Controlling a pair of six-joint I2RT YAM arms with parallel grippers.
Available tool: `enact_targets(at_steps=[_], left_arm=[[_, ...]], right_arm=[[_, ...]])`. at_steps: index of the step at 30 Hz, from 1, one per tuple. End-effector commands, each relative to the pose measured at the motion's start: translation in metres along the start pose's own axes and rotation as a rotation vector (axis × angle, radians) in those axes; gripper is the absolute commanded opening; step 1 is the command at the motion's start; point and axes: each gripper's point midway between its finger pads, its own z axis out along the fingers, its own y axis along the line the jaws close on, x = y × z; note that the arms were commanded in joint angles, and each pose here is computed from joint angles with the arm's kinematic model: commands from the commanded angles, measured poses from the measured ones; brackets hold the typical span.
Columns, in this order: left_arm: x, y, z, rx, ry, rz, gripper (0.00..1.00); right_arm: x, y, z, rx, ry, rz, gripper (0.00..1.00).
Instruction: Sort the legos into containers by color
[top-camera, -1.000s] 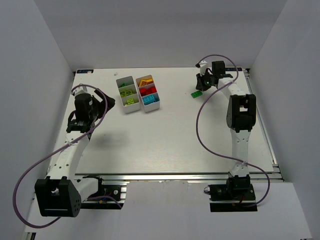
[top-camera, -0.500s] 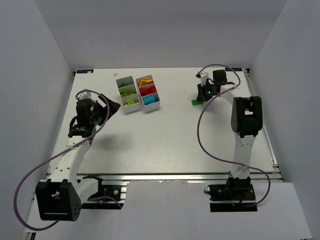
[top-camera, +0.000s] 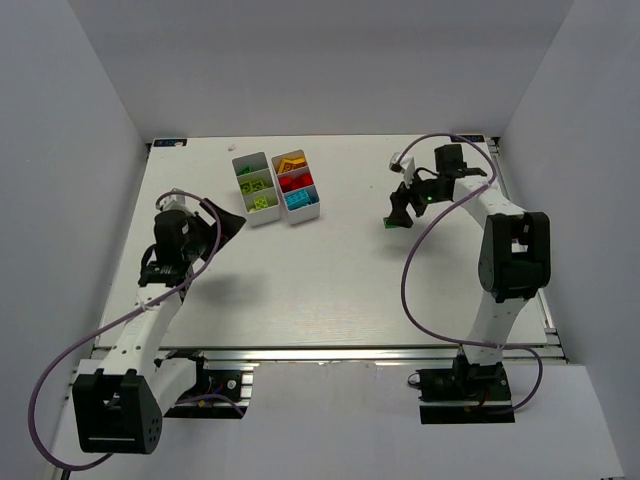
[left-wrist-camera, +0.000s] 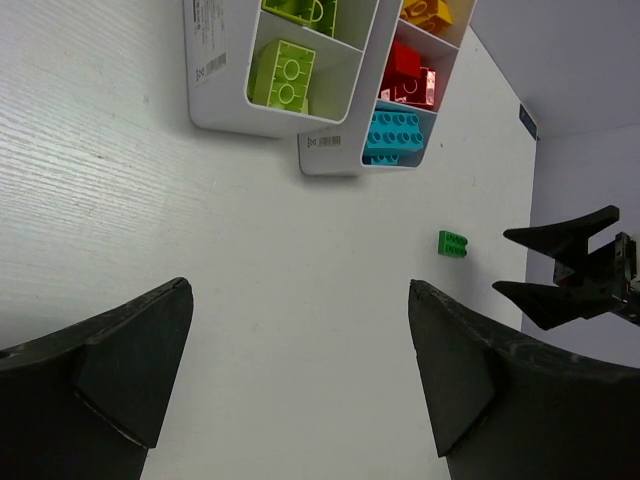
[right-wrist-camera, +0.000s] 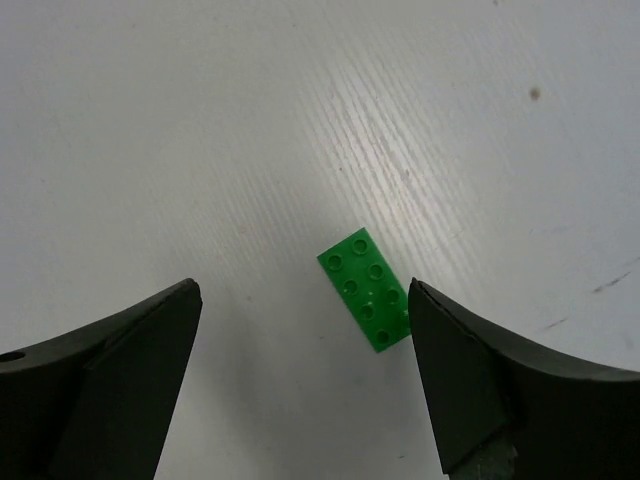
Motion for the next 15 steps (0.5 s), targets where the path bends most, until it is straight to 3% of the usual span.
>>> enact_targets(at_steps=[1, 2, 5, 6, 9, 15], left_arm=[[-0.003, -0.014, -0.009, 0.062, -0.019, 0.007, 0.97], [-0.002, -0.013, -0.009, 0.061, -0.018, 0.007, 0.97], [0.0, -0.013, -0.014, 0.063, -0.018, 0.011, 0.97], [0.002, -0.013, -0.016, 0.063, -0.018, 0.011, 0.97], [0.005, -0.011, -0.021, 0.062, -0.017, 0.005, 0.97], [0.011, -0.007, -0.03, 0.064, -0.026, -0.02, 0.97]], right_arm=[[-0.005, -0.005, -0.003, -0.054, -0.003, -0.317, 0.89], [-0.004, -0.019, -0.003, -0.036, 0.032, -0.438, 0.9], [0.015, -0.032, 0.004, -0.105, 0.129, -0.535, 0.89], [0.016, -0.036, 0.005, -0.138, 0.135, -0.647, 0.9], [0.021, -0.042, 0.01, -0.199, 0.131, -0.77, 0.89], [0.02, -0.053, 0.019, -0.259, 0.132, -0.776, 0.89]])
